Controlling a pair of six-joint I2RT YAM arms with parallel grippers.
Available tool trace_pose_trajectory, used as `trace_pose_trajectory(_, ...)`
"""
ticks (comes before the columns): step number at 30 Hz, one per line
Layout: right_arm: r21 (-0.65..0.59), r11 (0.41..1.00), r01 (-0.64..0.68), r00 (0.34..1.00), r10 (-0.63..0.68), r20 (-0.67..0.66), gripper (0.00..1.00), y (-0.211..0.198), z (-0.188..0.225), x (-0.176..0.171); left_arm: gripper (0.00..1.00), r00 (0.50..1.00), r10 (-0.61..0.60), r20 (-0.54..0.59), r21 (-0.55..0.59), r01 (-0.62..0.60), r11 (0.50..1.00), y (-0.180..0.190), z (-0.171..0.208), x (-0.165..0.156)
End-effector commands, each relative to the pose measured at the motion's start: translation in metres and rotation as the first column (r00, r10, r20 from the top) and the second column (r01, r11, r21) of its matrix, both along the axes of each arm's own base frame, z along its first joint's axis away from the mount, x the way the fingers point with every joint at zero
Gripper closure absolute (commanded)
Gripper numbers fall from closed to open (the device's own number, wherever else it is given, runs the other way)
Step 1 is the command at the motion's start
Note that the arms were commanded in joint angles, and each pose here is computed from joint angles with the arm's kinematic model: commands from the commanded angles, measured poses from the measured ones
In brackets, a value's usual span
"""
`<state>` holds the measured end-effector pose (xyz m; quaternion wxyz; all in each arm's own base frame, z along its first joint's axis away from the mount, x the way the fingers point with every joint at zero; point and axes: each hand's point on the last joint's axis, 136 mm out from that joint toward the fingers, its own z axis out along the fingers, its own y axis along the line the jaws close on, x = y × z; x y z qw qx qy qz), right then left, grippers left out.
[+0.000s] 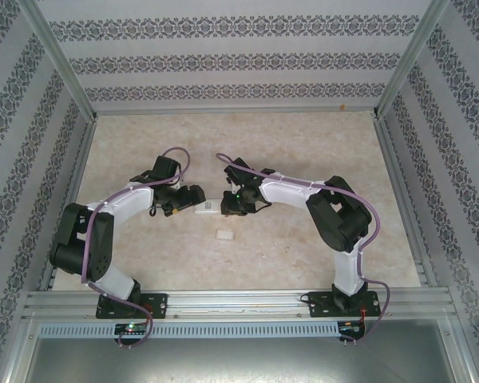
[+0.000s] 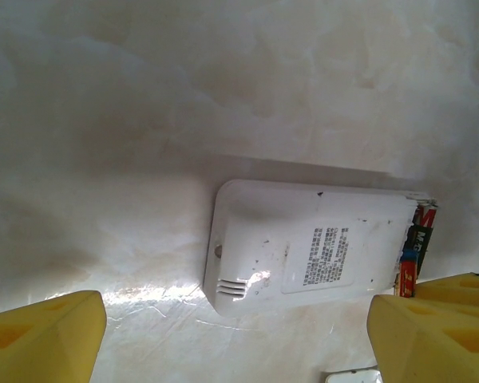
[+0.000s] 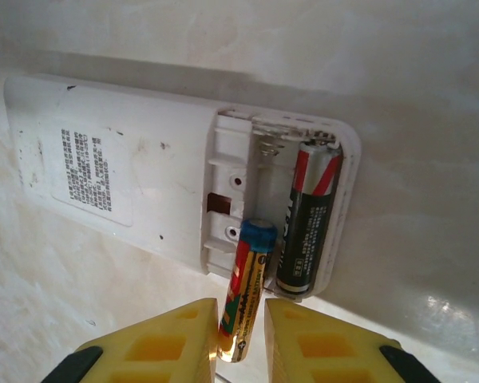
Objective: Load the batteries into the remote control
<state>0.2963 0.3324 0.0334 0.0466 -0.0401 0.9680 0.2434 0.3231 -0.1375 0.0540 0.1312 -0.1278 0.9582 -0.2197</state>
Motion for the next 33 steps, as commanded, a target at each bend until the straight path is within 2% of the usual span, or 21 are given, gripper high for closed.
trace_pose_trajectory(1,-0.015,1.0,0.004,1.0,-0.003,0.022,0.76,0.002,0.007,0.005,0.14,1.0,-0.015,0.008,-0.013,0.015,1.0,-0.006,0.002,0.002)
trace_pose_trajectory(14,-0.059,0.998,0.019,0.999,-0.016,0.038,0.8,-0.003,-0.002,0.023,0.14,1.0,-0.013,0.008,-0.007,0.013,1.0,-0.006,0.001,0.002)
trace_pose_trajectory(18,-0.053,0.998,0.015,0.998,-0.012,0.054,0.81,-0.004,0.008,0.024,0.14,1.0,-0.013,0.009,-0.006,0.013,1.0,-0.005,0.001,0.001)
trace_pose_trajectory(24,-0.068,0.997,0.029,0.995,-0.023,0.094,0.77,-0.009,0.025,0.014,0.14,1.0,-0.012,0.012,-0.011,0.012,1.0,-0.006,0.002,0.003)
trace_pose_trajectory(33,-0.075,0.997,0.023,0.998,-0.018,0.057,0.75,-0.005,0.013,0.003,0.14,1.0,-0.014,0.013,-0.007,0.014,1.0,-0.005,0.003,0.002)
